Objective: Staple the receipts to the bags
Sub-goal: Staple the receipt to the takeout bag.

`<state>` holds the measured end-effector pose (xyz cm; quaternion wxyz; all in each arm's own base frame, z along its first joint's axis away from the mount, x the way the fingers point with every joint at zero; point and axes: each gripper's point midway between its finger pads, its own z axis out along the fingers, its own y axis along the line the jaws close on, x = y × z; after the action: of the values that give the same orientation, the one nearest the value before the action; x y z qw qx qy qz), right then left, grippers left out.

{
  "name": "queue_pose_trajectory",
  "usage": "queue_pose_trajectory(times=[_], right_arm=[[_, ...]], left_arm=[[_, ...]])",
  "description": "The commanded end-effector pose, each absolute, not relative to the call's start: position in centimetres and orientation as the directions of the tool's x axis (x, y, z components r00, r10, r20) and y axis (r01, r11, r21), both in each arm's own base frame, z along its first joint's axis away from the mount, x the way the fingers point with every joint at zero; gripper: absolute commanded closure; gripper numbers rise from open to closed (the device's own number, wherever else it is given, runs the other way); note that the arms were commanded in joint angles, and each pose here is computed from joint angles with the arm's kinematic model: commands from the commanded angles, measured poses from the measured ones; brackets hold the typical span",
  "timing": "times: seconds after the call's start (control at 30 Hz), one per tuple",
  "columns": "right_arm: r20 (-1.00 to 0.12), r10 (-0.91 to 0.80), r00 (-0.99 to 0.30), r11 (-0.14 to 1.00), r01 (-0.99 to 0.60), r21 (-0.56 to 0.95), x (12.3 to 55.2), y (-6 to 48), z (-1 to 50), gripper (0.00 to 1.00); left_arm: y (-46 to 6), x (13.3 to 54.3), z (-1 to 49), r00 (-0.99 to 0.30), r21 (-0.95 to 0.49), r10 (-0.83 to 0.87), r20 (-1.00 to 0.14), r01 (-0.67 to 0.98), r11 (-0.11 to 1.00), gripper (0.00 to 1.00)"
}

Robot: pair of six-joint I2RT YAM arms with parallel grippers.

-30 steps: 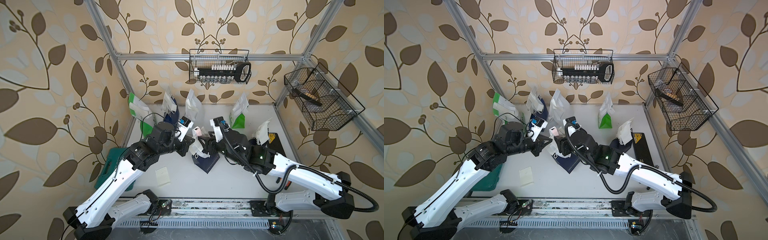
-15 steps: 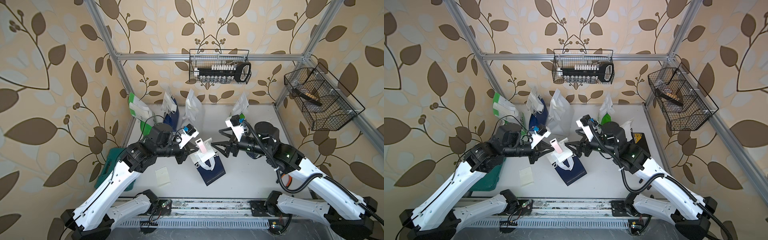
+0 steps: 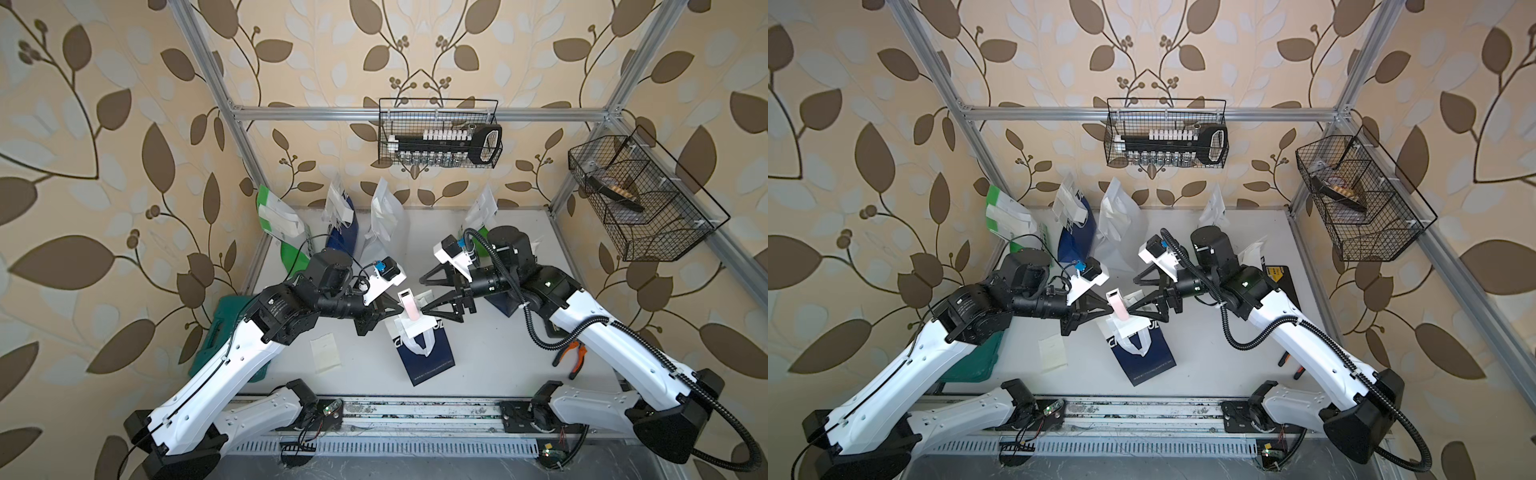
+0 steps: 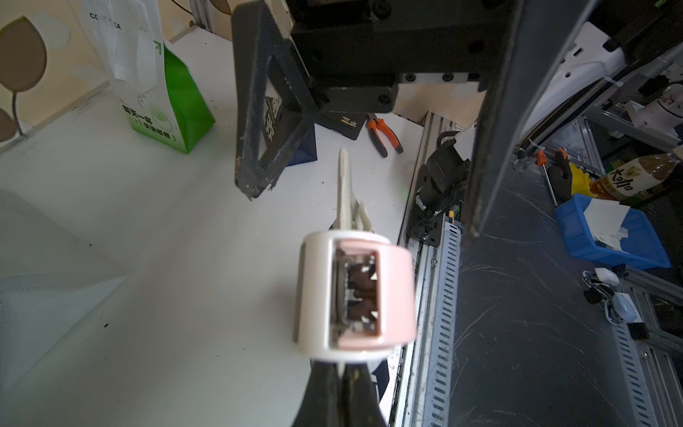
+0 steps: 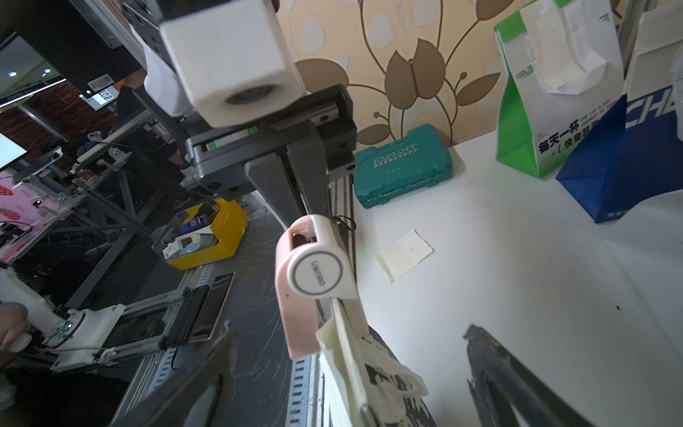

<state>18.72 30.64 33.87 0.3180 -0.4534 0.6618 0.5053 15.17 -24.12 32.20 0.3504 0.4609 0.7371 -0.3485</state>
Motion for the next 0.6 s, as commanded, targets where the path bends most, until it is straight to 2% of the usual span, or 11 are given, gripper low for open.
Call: queue_pose_trajectory(times=[0.0,0.2,0.33,0.57], right_arm=[[-0.897,-0.293,-0.332,-0.01,-0.937,0.35,17.7,30.8,34.7,0.04],[-0.894,-0.339,-0.293,-0.047,-0.944,0.327,16.9,31.6,33.7,0.04],[-0.881,-0.384,-0.275,-0.032,-0.95,0.311,17.1,32.1,32.6,0.04],[-0.879,-0.389,-0.277,-0.027,-0.95,0.311,17.8,32.7,32.3,0.13]], left_arm=[[-24.8,14.8,33.8,-0.282,-0.167,0.417,-0.864,0.942,0.292,1.0],[-25.1,15.5,34.5,-0.28,-0.155,0.401,-0.872,0.936,0.316,1.0],[-25.1,15.9,35.3,-0.262,-0.134,0.382,-0.886,0.935,0.329,1.0],[-25.3,16.2,35.5,-0.264,-0.137,0.379,-0.887,0.934,0.33,1.0]])
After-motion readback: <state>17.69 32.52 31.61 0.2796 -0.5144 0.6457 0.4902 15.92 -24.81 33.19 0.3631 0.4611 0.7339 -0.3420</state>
